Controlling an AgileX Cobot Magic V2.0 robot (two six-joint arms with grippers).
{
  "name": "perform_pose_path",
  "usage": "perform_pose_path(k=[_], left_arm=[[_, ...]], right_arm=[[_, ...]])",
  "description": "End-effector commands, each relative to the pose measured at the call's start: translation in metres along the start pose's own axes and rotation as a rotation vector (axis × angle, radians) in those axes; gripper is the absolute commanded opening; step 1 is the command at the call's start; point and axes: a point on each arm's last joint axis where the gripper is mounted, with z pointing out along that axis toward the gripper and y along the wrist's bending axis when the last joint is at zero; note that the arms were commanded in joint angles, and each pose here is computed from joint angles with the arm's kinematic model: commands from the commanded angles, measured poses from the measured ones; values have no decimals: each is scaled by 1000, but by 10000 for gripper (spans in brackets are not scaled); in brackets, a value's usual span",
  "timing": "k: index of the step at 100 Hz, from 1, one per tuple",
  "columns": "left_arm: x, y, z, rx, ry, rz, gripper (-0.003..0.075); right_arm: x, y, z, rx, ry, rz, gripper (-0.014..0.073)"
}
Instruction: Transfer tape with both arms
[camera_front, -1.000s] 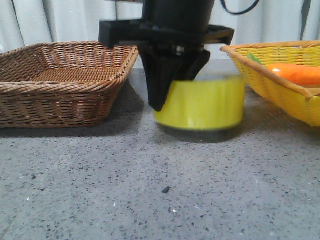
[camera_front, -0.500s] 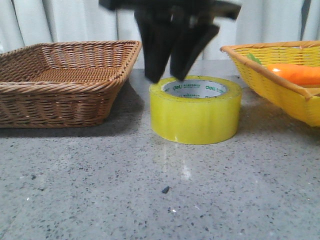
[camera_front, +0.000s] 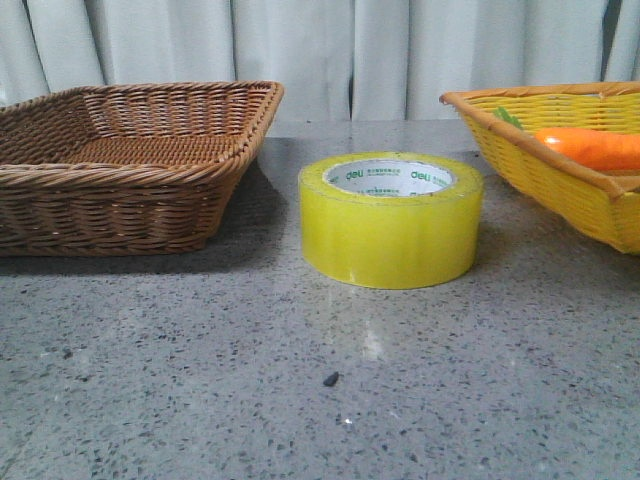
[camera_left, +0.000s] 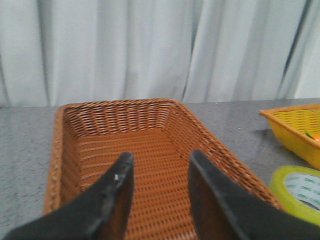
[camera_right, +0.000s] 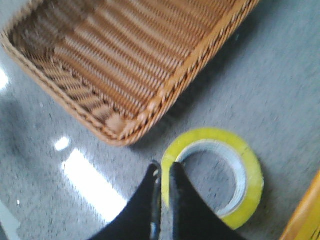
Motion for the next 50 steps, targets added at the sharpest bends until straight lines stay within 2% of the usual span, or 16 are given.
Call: perform_pose_path(k=[1,19,50], left_arm=[[-27,-11,12,63,-96,7,342],[-38,-35,49,175,-12,18,357],[-42,-97,108,366,98,85,358]], right_arm=[[-7,0,-33,16,-205,-22,-73],[16,1,-63,18,-343,-25,-73],[60,1,-95,9,-396,10,-72]])
